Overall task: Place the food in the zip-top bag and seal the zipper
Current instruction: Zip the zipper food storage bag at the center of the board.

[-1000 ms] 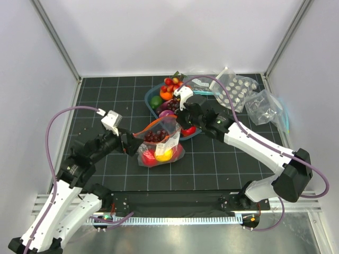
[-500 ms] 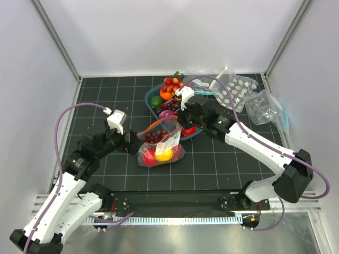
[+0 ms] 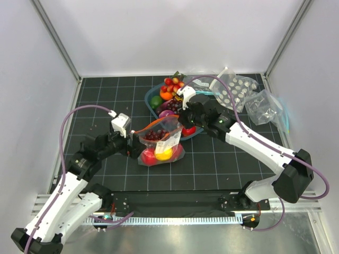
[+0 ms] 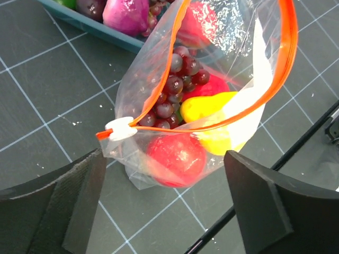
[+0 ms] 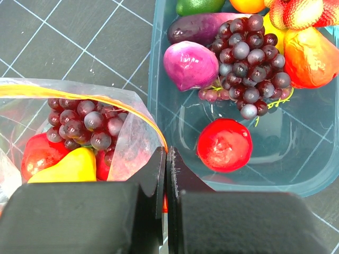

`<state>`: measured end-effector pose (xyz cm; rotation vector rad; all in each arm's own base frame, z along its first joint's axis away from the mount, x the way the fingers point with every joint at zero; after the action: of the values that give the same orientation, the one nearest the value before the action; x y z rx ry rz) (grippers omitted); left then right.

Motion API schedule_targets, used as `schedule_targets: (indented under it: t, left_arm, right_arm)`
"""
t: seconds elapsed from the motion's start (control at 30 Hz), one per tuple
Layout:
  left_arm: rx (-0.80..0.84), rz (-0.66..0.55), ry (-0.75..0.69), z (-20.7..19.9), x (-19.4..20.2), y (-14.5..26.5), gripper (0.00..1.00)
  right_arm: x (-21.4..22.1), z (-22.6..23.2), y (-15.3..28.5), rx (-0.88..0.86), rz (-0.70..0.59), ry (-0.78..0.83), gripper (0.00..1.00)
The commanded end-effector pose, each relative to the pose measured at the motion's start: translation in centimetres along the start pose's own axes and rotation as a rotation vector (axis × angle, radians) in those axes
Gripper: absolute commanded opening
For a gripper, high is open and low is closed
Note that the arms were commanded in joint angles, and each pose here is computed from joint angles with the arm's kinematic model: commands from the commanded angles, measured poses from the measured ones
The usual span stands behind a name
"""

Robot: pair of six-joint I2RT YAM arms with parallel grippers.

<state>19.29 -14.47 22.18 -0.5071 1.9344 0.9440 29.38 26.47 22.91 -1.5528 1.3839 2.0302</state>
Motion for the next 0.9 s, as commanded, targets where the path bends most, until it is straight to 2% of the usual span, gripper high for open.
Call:
schedule_targets:
  t: [0.0, 0.17, 0.23, 0.3, 0.4, 0.53, 0.6, 0.67, 0.7, 0.73, 0.87]
  left_arm:
    - [-0.02, -0.047, -0.022, 0.3, -0.8, 0.0, 0.94]
    - [-0.001, -0.015, -0.027, 0.2, -0.5, -0.4, 0.85]
    - [0.007, -0.019, -0.041, 0.1, -0.5, -0.5, 0.76]
    - [-0.009, -0.038, -0.056, 0.4, -0.7, -0.2, 0.56]
    - [-0.025, -0.075, -0.067, 0.6, -0.9, 0.0, 0.46]
    - [-0.02, -0.08, -0.083, 0.6, -1.2, -0.3, 0.46]
    - [-0.021, -0.06, -0.084, 0.7, -1.1, -0.6, 0.41]
    - [-0.02, -0.047, -0.088, 0.7, -1.1, -0.7, 0.28]
    - [-0.023, -0.042, -0.088, 0.8, -1.1, -0.7, 0.1]
    - [-0.027, -0.034, -0.087, 0.9, -1.0, -0.8, 0.03]
    - [-0.042, -0.037, -0.088, 1.1, -0.7, -0.6, 0.0]
  right_arm:
    - [-2.0, -0.1, 0.8, -0.011, -0.082, -0.018, 0.01]
    - [-2.1, -0.1, 0.9, -0.018, -0.09, -0.022, 0.01]
    - [-2.0, -0.2, 0.9, -0.016, -0.087, -0.021, 0.01]
    - [-1.9, -0.2, 0.8, -0.016, -0.085, -0.024, 0.01]
    - [-2.0, 0.0, 0.8, -0.029, -0.088, -0.023, 0.01]
    - [-2.2, 0.1, 1.0, -0.038, -0.103, -0.02, 0.01]
    - [-2.1, 0.8, 1.0, -0.084, -0.102, -0.013, 0.01]
    - [-2.1, 0.9, 1.2, -0.088, -0.104, -0.01, 0.01]
    - [-2.1, 0.9, 1.3, -0.092, -0.105, -0.009, 0.01]
    - [-2.1, 0.9, 1.3, -0.094, -0.107, -0.004, 0.03]
    - [-2.2, 1.0, 2.0, -0.103, -0.113, 0.005, 0.08]
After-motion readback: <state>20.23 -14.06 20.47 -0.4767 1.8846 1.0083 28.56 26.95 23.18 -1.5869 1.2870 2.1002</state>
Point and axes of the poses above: each gripper's point midway between its finger pads, its own y axis back along the fingers, its own z axis along the line the jaws close on, x = y × z, the point moved 2 cm from there along y, back along the fingers, and after that the axes turned 6 degrees about y, right-handed, at the moved point
